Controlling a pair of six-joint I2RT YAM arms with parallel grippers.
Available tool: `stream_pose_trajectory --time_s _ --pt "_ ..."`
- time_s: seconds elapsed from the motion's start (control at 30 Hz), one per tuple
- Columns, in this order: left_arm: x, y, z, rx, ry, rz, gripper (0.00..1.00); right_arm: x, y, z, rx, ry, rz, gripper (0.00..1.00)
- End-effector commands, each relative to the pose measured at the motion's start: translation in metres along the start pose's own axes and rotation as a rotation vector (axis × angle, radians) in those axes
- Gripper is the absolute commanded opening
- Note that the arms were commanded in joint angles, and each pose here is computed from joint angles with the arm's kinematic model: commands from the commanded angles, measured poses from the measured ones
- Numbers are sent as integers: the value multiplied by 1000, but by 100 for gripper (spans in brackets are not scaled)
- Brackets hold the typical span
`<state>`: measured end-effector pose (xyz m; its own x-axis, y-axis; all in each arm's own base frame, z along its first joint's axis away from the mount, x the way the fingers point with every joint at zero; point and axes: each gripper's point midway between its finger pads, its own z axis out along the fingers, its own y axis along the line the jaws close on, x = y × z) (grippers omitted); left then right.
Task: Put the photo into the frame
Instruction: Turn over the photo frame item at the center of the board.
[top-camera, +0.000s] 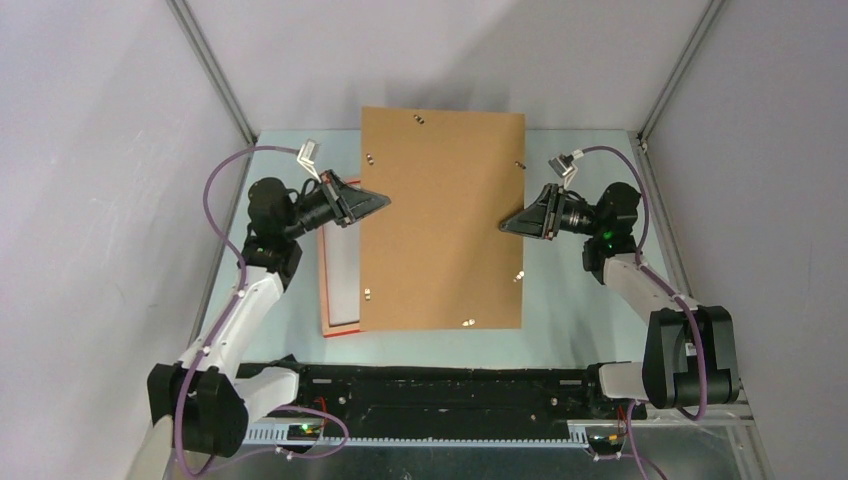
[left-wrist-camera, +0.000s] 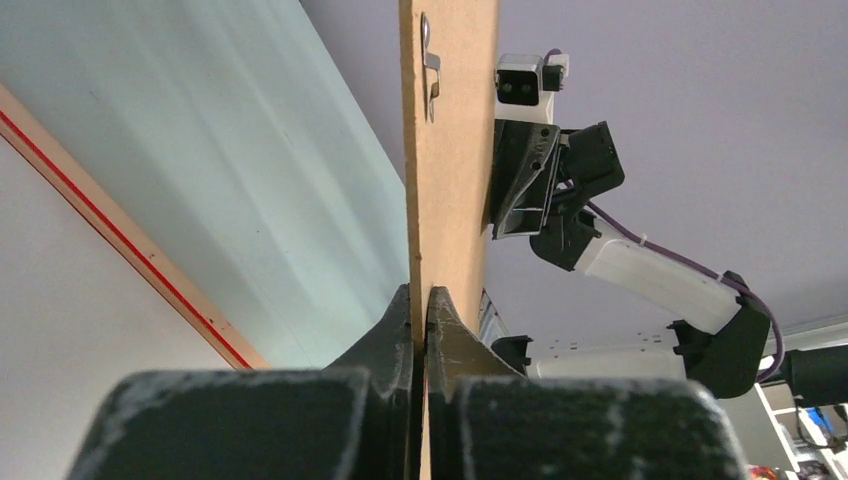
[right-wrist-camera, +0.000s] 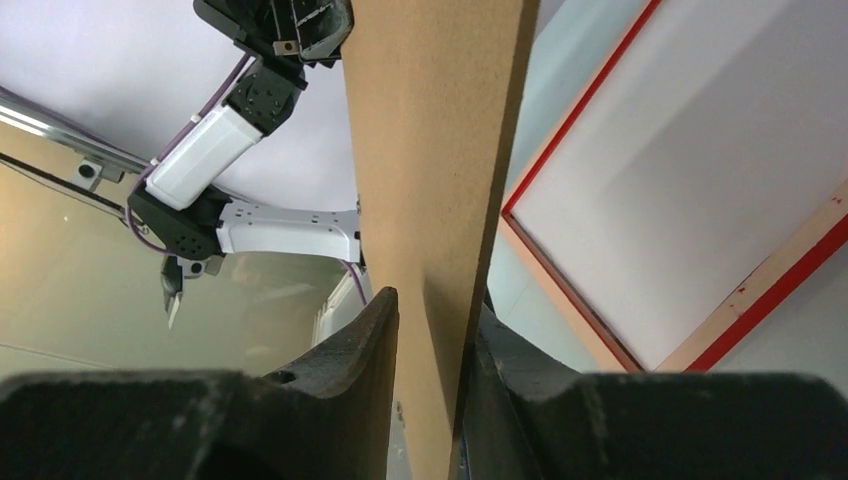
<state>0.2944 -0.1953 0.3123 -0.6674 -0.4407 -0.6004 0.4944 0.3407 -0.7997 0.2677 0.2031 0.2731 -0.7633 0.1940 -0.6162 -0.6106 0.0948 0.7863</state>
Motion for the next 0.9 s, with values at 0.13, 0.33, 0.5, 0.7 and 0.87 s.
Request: stream_pose_trajectory --time_s 0.13,0.33,0.5,0.7,0.87 --pt "-6 33 -1 -122 -79 156 0 2 37 2 -82 35 -119 31" --pt "-4 36 3 -134 -78 180 0 6 38 6 -92 47 -110 31" --pt "0 37 8 -127 -62 216 0 8 40 8 -105 57 -103 30" --pt "1 42 12 -142 -59 216 0 10 41 9 -112 67 -103 30" --pt "-1 40 14 -135 -60 210 0 11 39 10 -112 71 -97 29"
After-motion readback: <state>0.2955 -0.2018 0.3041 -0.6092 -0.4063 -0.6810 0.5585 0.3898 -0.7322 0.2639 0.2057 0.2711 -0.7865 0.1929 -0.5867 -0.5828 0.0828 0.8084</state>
